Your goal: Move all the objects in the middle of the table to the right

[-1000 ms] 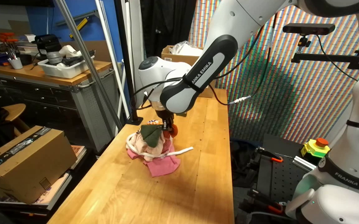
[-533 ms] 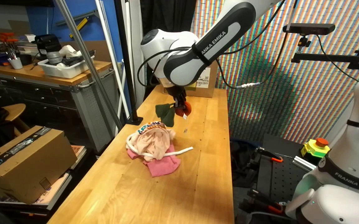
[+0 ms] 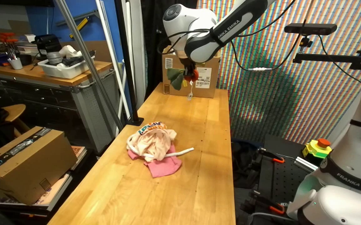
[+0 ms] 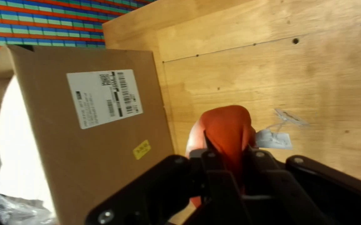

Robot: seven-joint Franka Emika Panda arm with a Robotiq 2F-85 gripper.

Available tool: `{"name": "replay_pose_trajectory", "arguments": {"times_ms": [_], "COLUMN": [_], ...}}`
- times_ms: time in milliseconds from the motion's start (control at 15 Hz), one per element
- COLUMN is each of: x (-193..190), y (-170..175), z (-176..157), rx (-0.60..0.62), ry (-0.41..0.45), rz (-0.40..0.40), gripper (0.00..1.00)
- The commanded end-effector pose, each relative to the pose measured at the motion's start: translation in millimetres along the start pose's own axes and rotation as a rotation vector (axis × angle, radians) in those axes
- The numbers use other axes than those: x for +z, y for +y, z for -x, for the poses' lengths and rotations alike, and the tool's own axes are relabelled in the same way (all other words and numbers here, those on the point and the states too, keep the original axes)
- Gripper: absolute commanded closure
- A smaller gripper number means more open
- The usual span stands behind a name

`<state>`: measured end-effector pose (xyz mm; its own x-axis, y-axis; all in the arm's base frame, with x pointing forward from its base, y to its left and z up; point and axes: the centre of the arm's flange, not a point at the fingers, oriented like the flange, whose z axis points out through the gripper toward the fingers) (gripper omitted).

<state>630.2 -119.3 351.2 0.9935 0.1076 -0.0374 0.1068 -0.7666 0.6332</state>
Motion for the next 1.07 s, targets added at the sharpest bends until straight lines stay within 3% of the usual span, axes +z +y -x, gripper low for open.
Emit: {"name": "replay_pose_trajectory", "arguments": {"times_ms": [0, 400, 600, 867, 933, 1000], "x": [30, 85, 106, 127, 133, 136], "y": [61, 121, 129, 131, 124, 120], "z": [1, 16, 18, 17, 19, 19], "rx": [0.184, 0.512, 0.663, 0.777, 0.788, 0.795], "ry": [0.03, 0.02, 0.015, -0.009, -0.018, -0.029], "rz": [0.077, 0.089, 0.129, 0.187, 0.202, 0.211], "gripper": [0.92, 0.92, 0.92, 0.91, 0.6, 0.58]}}
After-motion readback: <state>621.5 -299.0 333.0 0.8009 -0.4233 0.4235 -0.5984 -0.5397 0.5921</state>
